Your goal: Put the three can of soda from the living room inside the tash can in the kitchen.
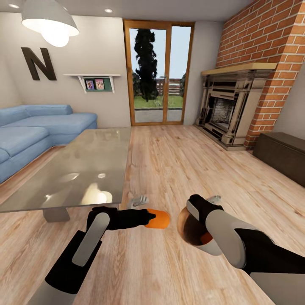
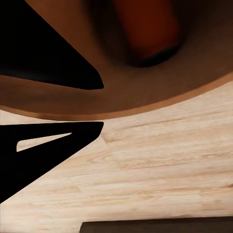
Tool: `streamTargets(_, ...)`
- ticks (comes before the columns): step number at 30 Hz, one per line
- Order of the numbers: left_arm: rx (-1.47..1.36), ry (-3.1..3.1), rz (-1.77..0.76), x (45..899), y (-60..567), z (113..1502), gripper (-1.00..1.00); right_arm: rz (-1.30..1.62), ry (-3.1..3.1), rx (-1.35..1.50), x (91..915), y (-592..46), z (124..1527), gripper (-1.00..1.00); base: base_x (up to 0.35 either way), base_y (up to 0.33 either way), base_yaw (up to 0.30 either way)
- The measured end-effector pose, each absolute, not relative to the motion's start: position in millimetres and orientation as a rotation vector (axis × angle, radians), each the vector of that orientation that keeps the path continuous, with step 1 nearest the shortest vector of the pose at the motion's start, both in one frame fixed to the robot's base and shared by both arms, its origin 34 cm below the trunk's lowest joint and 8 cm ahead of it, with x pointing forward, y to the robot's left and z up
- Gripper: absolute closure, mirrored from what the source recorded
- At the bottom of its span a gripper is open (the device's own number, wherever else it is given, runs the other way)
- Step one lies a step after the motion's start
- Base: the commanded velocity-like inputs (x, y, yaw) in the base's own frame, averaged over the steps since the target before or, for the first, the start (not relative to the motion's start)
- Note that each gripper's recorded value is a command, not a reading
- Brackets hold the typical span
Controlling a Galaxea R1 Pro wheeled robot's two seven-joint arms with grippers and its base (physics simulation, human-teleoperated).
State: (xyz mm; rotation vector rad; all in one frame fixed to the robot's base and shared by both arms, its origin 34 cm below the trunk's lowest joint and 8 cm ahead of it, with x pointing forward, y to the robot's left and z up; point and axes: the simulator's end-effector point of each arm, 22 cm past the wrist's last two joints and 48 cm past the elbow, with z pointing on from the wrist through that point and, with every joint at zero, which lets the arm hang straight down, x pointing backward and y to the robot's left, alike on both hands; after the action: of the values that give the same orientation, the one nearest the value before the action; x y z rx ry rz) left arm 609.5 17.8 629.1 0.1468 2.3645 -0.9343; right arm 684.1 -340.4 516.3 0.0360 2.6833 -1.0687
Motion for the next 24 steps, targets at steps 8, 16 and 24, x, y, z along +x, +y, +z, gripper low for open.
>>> streamTargets(8,0.163,2.335,-1.064,601,3,640,1.0,-1.052,2.688,0.009,684,-326,514,1.0,0.0,0.0,0.0)
streamTargets(16,0.167,2.33,-1.081,599,-2,643,1.0,-1.038,2.688,-0.012,685,-314,514,1.0,0.0,0.0,0.0)
streamTargets(24,0.162,2.34,-1.073,600,-2,639,1.0,-0.984,2.708,-0.011,684,-295,509,1.0,0.0,0.0,0.0)
